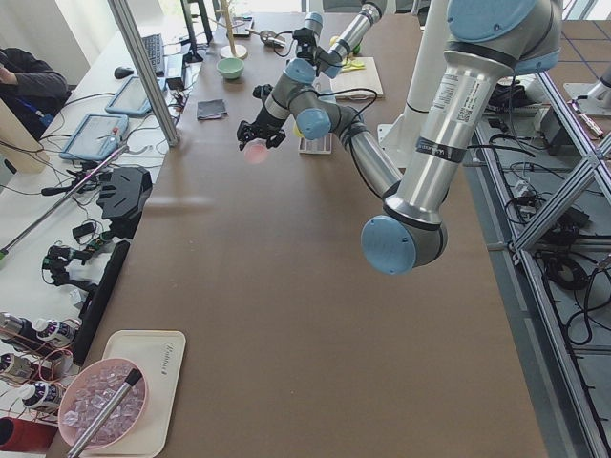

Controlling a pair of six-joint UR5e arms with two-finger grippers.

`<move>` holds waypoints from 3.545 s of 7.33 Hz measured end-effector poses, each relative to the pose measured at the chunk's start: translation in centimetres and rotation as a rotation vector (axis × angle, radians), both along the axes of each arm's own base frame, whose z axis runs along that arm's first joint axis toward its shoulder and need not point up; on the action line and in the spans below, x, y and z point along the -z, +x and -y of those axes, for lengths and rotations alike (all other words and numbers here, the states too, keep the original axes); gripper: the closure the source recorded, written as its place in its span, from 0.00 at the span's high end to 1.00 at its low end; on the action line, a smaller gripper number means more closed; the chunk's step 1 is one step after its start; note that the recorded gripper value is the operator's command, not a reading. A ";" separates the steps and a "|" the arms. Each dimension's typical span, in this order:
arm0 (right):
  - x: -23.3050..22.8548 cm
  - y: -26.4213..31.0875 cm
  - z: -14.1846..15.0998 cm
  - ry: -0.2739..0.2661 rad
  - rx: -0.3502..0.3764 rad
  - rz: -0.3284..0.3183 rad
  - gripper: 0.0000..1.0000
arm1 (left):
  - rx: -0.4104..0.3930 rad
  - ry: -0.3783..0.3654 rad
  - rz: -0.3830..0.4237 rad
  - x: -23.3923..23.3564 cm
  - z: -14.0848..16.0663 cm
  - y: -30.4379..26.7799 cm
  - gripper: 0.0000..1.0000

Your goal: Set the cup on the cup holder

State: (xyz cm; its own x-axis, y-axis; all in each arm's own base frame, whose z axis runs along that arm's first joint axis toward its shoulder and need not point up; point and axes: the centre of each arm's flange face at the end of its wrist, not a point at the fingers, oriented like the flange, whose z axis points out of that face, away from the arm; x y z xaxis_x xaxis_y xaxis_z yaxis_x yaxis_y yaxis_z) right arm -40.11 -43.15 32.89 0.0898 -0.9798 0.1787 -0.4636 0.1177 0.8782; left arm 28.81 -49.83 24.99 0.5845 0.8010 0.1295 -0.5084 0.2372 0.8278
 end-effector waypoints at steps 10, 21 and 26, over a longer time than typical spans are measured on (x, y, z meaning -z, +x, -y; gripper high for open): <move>-1.9 0.2 -0.5 0.015 0.005 0.032 0.28 | -0.141 0.203 -0.654 -0.4 -10.8 5.9 0.36; -4.8 5.2 1.4 0.035 0.034 -0.050 1.00 | -0.345 0.324 -1.057 0.6 -19.0 9.8 0.36; -11.7 14.2 9.1 -0.354 0.006 -0.422 1.00 | -0.399 0.264 -1.162 2.8 -18.4 19.1 0.36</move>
